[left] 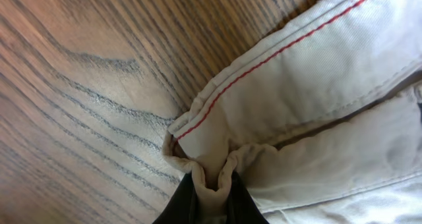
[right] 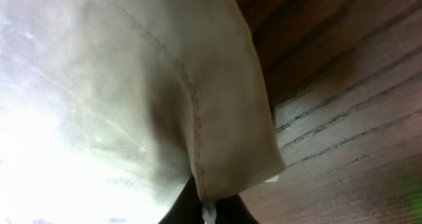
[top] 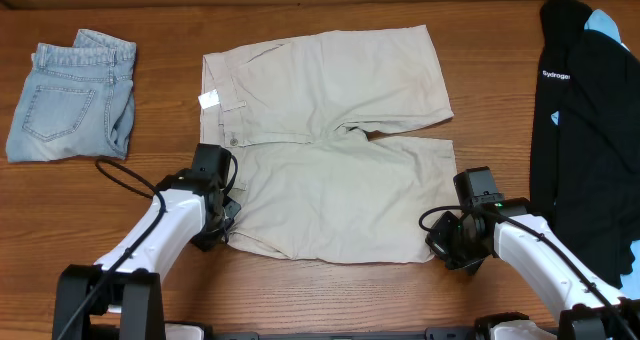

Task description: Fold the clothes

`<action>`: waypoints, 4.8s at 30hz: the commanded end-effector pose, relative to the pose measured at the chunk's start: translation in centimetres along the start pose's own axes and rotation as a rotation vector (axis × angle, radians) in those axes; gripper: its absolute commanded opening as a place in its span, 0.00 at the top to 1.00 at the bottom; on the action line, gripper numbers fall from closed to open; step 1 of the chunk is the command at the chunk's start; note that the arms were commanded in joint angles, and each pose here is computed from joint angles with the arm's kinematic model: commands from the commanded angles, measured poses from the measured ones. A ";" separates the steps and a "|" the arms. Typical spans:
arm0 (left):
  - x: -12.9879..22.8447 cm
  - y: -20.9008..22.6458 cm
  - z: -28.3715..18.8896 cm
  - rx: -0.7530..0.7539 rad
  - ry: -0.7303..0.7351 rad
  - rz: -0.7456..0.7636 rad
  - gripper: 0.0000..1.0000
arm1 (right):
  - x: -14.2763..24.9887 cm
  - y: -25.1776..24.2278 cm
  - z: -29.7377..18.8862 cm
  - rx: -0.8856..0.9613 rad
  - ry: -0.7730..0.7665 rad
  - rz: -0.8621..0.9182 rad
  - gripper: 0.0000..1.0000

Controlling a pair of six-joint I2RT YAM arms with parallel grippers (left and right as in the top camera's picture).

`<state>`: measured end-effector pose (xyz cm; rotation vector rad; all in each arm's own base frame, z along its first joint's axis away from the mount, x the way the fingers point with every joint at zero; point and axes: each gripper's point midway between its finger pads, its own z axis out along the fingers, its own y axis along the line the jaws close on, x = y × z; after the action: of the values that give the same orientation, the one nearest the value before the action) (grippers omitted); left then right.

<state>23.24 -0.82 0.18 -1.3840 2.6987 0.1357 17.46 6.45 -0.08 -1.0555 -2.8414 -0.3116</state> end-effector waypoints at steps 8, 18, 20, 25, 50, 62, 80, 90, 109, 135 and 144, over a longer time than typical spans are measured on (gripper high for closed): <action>-4.8 -2.7 -12.3 -0.045 -0.049 0.202 0.96 | -6.4 4.5 -10.5 -0.123 -0.205 -0.124 0.96; -3.9 1.0 -21.1 -0.069 -0.025 0.182 0.96 | -8.0 3.6 -25.4 -0.169 -0.421 -0.216 0.96; -3.2 1.9 -21.9 -0.043 -0.025 0.184 0.96 | -6.9 3.1 -26.7 -0.170 -0.437 -0.236 0.96; -2.7 3.4 -22.9 0.002 -0.064 0.138 0.96 | -6.8 3.3 -27.2 -0.178 -0.460 -0.253 0.96; -15.8 -12.4 -10.2 0.093 -0.535 0.037 0.96 | -25.2 19.5 -16.9 -0.352 -0.641 -0.452 0.96; -18.8 -6.9 -7.7 -0.057 -0.476 -0.058 0.48 | -24.9 25.6 -11.9 -0.405 -0.660 -0.575 0.75; -12.5 -6.5 -8.6 0.060 -0.001 0.457 0.00 | -21.1 21.7 -15.4 -0.310 -0.505 -0.644 0.00; -11.4 -7.4 -1.0 0.153 -0.075 0.582 0.00 | -19.8 21.2 -14.5 -0.278 -0.452 -0.675 0.00; -10.4 -6.2 3.4 0.167 -0.097 0.522 0.57 | -19.6 21.0 -14.3 -0.272 -0.438 -0.671 0.06; -11.5 -2.6 3.7 0.168 -0.021 0.680 0.13 | -18.9 21.1 -14.1 -0.294 -0.408 -0.676 0.09; -12.9 -2.8 1.5 0.130 -0.008 0.680 0.02 | -18.9 21.1 -14.1 -0.294 -0.407 -0.676 0.09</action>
<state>33.66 6.23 0.68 -0.3794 2.9278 -0.0948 45.32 6.59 12.11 -0.1698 -3.4904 -0.6070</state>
